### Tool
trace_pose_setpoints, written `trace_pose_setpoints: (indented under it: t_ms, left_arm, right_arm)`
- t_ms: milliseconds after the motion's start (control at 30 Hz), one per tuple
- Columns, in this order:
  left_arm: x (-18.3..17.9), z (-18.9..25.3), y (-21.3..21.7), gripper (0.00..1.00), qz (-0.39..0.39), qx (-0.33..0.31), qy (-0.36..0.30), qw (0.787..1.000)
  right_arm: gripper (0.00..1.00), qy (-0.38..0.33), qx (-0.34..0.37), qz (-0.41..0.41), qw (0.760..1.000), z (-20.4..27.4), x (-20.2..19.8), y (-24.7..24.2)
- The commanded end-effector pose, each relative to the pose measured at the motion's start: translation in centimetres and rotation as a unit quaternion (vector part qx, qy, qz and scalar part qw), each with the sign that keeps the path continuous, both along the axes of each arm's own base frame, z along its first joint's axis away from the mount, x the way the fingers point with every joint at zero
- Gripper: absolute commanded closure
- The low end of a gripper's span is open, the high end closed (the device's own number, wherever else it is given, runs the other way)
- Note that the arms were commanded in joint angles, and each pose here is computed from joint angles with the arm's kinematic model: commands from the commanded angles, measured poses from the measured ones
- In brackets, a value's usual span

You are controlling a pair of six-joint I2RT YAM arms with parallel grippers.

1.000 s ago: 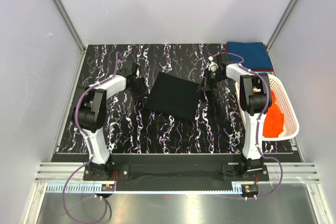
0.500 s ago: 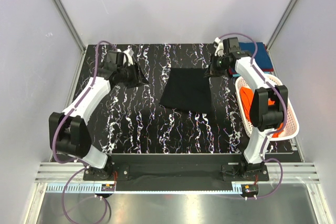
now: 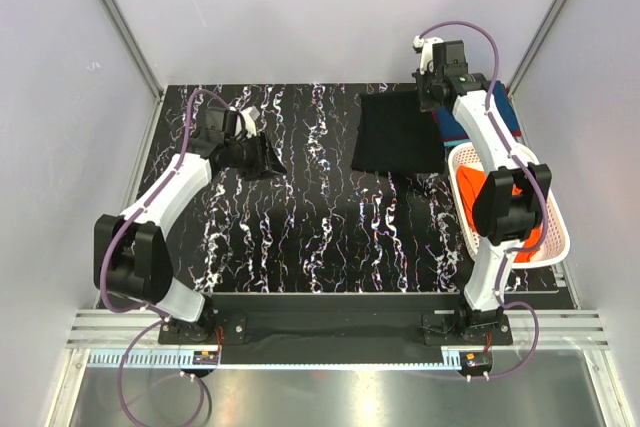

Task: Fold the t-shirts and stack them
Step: Neatly place the folded tshirt to the corner

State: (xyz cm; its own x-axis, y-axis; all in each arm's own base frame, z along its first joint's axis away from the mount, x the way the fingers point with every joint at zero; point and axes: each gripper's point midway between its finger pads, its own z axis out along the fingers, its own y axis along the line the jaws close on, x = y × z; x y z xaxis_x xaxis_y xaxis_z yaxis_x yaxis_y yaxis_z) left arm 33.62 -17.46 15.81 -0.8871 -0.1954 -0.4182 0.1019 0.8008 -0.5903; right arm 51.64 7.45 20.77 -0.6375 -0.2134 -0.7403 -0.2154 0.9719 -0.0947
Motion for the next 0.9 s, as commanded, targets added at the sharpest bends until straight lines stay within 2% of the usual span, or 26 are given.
trace_pose_setpoints:
  t_ms: [0,267,500,800,867]
  left_arm:
    - [0.2,2.0,-0.7,0.51,-0.020,-0.020,-0.036,0.999]
    - [0.1,2.1,-0.6,0.51,-0.019,-0.022,-0.039,0.999]
    - [0.0,2.0,-0.9,0.51,-0.024,-0.028,-0.034,0.999]
    - [0.0,1.8,-0.8,0.51,-0.022,-0.025,-0.034,0.999]
    - [0.0,1.8,-0.8,0.51,-0.023,-0.026,-0.032,0.999]
  right_arm:
    - [1.00,-0.089,-0.082,-0.024,0.992,4.1,4.0,-3.7]
    - [1.00,-0.144,-0.102,-0.018,0.984,4.7,8.0,-8.0]
    - [1.00,-0.193,-0.103,0.017,0.976,6.4,10.6,-8.5]
    - [1.00,-0.222,-0.121,0.071,0.965,8.7,10.9,-7.4]
    - [1.00,-0.227,-0.133,0.061,0.963,9.7,10.3,-9.3]
